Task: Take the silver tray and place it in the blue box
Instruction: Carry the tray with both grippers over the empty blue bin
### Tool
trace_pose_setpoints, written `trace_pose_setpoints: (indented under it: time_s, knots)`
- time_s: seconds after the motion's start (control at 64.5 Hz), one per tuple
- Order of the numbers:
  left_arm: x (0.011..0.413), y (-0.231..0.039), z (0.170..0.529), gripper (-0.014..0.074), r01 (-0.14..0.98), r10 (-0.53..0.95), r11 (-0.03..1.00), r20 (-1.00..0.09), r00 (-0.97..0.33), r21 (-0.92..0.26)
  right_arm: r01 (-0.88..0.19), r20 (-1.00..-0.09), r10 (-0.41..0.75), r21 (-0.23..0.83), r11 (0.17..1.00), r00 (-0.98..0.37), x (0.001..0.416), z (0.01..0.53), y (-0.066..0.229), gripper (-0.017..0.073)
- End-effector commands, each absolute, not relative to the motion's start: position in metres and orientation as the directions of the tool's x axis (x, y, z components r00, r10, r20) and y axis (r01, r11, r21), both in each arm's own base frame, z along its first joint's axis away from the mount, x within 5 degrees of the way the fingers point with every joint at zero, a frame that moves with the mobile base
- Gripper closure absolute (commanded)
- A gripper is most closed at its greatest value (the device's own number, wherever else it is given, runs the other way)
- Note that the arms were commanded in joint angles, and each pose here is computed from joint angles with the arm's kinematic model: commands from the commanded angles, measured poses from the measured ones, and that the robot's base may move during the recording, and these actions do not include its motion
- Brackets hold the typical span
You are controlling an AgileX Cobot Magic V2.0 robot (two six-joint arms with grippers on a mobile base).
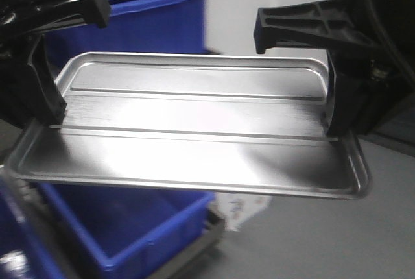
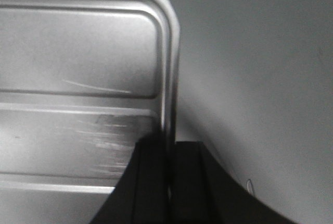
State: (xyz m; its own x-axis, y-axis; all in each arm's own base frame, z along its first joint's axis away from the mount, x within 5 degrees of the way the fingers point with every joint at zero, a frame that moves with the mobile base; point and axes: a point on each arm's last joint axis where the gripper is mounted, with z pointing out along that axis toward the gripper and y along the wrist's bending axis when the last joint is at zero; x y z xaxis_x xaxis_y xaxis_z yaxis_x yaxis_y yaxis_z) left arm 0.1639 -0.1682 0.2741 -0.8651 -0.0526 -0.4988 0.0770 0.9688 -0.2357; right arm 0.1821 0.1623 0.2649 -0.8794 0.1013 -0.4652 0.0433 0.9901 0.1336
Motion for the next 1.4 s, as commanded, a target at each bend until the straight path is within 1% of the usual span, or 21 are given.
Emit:
trace_pose_setpoints:
  time_s: [0.0,0.605,1.38]
  knots:
    - [0.1654,-0.1621,0.288,0.0697,0.074,-0.059,0.973,-0.546,-0.835,-0.218,0.077,-0.481,0.085,0.038,0.996,-0.873,0.1796,0.2762,0.1475,0.051]
    - [0.1654,-0.1621,0.288,0.0697,0.074,-0.059,0.973,-0.546,-0.835,-0.218,0.118,-0.441,0.087,-0.042,0.992,-0.893,0.1752,0.2743,0.1398,0.051]
    - [0.1654,-0.1621,0.288,0.0697,0.074,-0.059,0.973,-0.546,-0.835,-0.218,0.118,-0.441,0.088,-0.043,0.992,-0.893,0.1751,0.2743,0.1397,0.051]
